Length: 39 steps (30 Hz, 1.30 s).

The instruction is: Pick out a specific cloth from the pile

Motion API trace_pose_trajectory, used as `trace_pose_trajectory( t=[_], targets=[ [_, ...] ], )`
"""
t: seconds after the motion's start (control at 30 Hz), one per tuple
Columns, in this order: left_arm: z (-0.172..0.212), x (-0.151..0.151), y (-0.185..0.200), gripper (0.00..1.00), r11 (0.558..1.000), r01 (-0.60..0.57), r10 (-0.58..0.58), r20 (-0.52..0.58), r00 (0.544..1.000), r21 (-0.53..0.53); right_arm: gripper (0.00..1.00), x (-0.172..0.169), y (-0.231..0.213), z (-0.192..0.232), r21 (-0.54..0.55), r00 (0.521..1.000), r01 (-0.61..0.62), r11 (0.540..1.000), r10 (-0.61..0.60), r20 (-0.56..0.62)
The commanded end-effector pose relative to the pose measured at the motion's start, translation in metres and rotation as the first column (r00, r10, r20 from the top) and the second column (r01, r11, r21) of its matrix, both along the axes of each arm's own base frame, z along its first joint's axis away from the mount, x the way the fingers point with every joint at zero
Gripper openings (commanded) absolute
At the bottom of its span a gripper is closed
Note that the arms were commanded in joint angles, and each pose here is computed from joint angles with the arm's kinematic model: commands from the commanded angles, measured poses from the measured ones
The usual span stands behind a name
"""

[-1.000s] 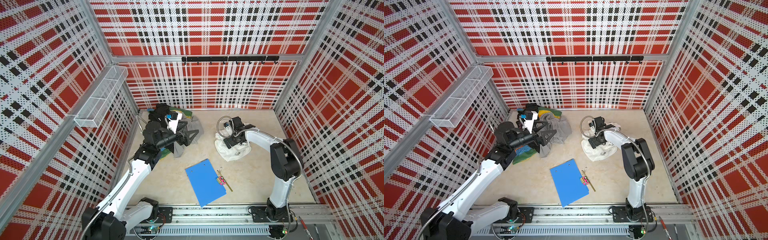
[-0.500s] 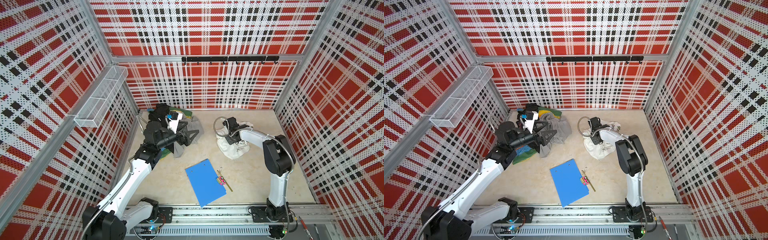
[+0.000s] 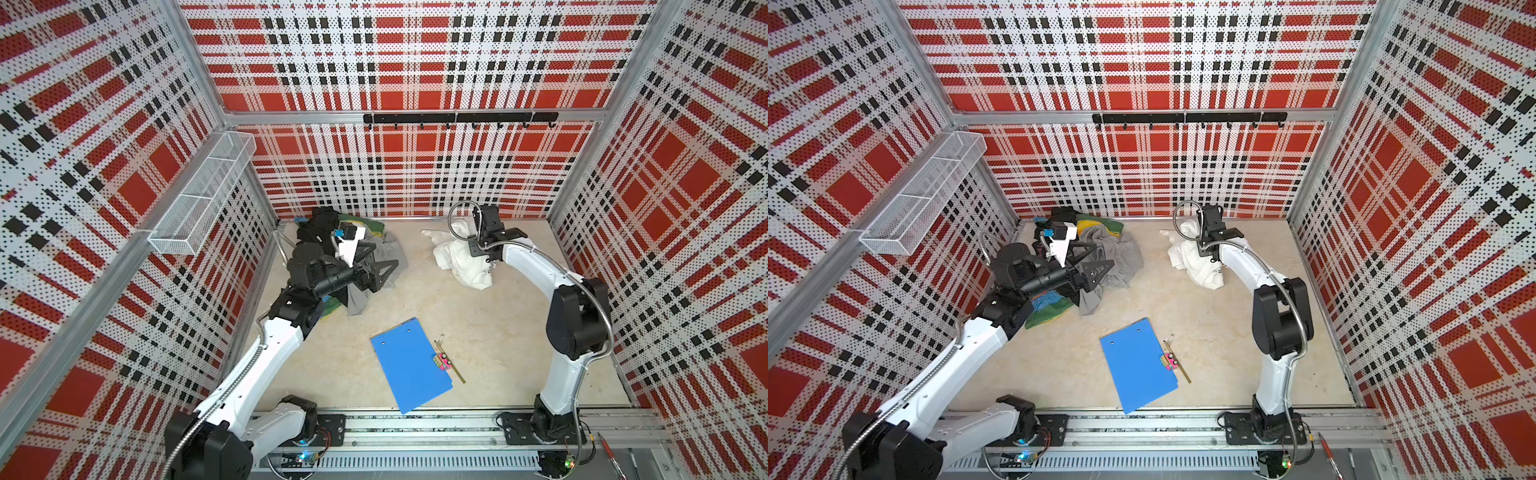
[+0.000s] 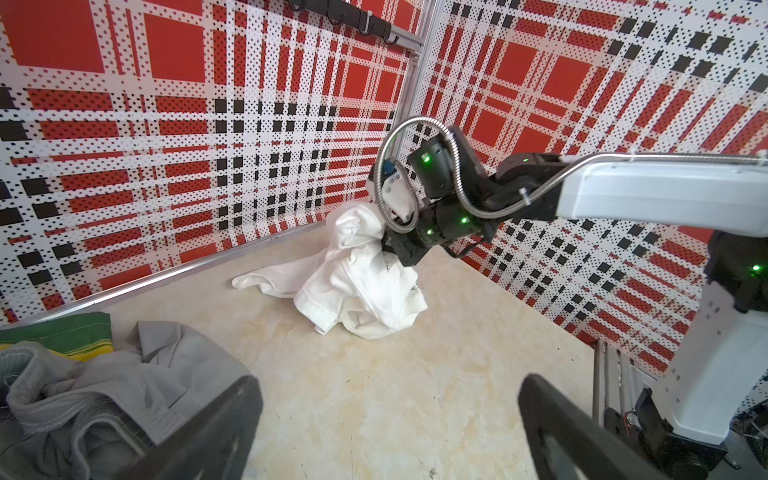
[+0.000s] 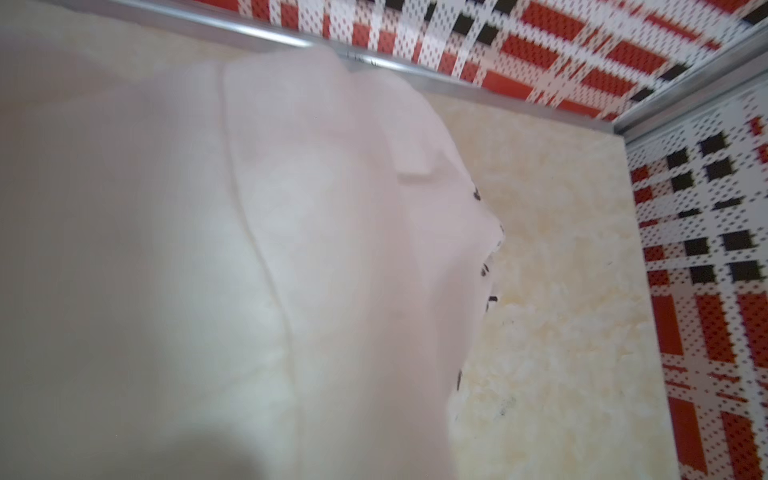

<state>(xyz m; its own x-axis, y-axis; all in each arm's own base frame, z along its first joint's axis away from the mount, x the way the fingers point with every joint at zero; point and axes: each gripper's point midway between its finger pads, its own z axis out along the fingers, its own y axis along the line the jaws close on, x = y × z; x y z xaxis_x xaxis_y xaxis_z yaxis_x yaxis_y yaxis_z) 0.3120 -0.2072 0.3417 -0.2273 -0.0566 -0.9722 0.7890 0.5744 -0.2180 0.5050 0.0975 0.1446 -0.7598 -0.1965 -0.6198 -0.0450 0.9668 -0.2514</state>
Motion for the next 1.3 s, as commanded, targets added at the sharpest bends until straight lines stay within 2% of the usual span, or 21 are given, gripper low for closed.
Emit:
trace_pose_trajectory(
  t=[0.0, 0.17, 0.27, 0.37, 0.47, 0.6, 0.77, 0.87, 0.97, 1.07, 1.2, 1.27],
  targets=[
    [0.003, -0.004, -0.002, 0.99, 1.000, 0.016, -0.016, 0.010, 1.000, -0.010, 0.09, 0.005, 0.012, -0.040, 0.022, 0.998, 0.022, 1.000, -0.020, -0.062],
    [0.005, -0.005, -0.001, 0.99, 1.000, 0.010, -0.010, 0.017, 1.000, -0.009, 0.08, -0.003, 0.009, -0.082, 0.001, 0.988, 0.050, 0.999, -0.049, -0.149],
    [0.005, -0.005, -0.001, 0.99, 1.000, 0.009, -0.008, 0.016, 1.000, -0.011, 0.10, -0.008, 0.003, -0.083, -0.011, 0.988, 0.067, 0.998, -0.068, -0.141],
    [0.004, -0.004, 0.000, 0.99, 1.000, 0.009, -0.009, 0.013, 1.000, -0.011, 0.13, -0.014, -0.019, -0.077, -0.041, 0.979, 0.146, 0.988, -0.151, -0.135],
    [0.004, -0.003, 0.000, 0.99, 1.000, 0.007, -0.007, 0.010, 1.000, -0.012, 0.17, -0.021, -0.039, -0.076, -0.022, 0.965, 0.221, 0.975, -0.222, -0.140],
    [0.004, -0.002, 0.002, 0.99, 1.000, 0.002, -0.002, 0.008, 1.000, -0.013, 0.28, -0.018, -0.026, -0.072, 0.053, 0.978, 0.175, 0.983, -0.167, -0.125],
    [0.003, -0.001, 0.002, 0.99, 1.000, 0.002, -0.002, 0.004, 1.000, -0.013, 0.37, 0.003, 0.003, -0.051, 0.137, 0.996, 0.072, 0.988, -0.063, -0.070],
    [0.003, -0.001, 0.003, 0.99, 1.000, -0.006, 0.006, 0.009, 1.000, -0.011, 0.50, 0.008, 0.018, -0.041, 0.201, 0.998, 0.019, 0.979, -0.008, -0.056],
    [0.001, 0.001, 0.005, 0.99, 1.000, -0.022, 0.022, 0.014, 1.000, -0.004, 0.68, 0.001, 0.021, -0.021, 0.225, 1.000, -0.003, 0.974, 0.003, 0.004],
    [-0.001, 0.004, 0.007, 0.99, 0.999, -0.033, 0.033, 0.007, 0.999, 0.000, 0.79, -0.015, 0.017, 0.007, 0.245, 0.997, -0.013, 0.969, -0.005, 0.071],
    [-0.004, 0.010, 0.013, 0.99, 0.998, -0.059, 0.059, 0.002, 0.998, 0.005, 1.00, -0.046, 0.011, 0.053, 0.296, 0.979, -0.051, 0.954, -0.011, 0.204],
    [-0.004, 0.011, 0.014, 0.99, 0.998, -0.067, 0.067, 0.006, 0.998, 0.009, 1.00, -0.061, 0.005, 0.074, 0.320, 0.963, -0.055, 0.946, -0.035, 0.268]
  ],
)
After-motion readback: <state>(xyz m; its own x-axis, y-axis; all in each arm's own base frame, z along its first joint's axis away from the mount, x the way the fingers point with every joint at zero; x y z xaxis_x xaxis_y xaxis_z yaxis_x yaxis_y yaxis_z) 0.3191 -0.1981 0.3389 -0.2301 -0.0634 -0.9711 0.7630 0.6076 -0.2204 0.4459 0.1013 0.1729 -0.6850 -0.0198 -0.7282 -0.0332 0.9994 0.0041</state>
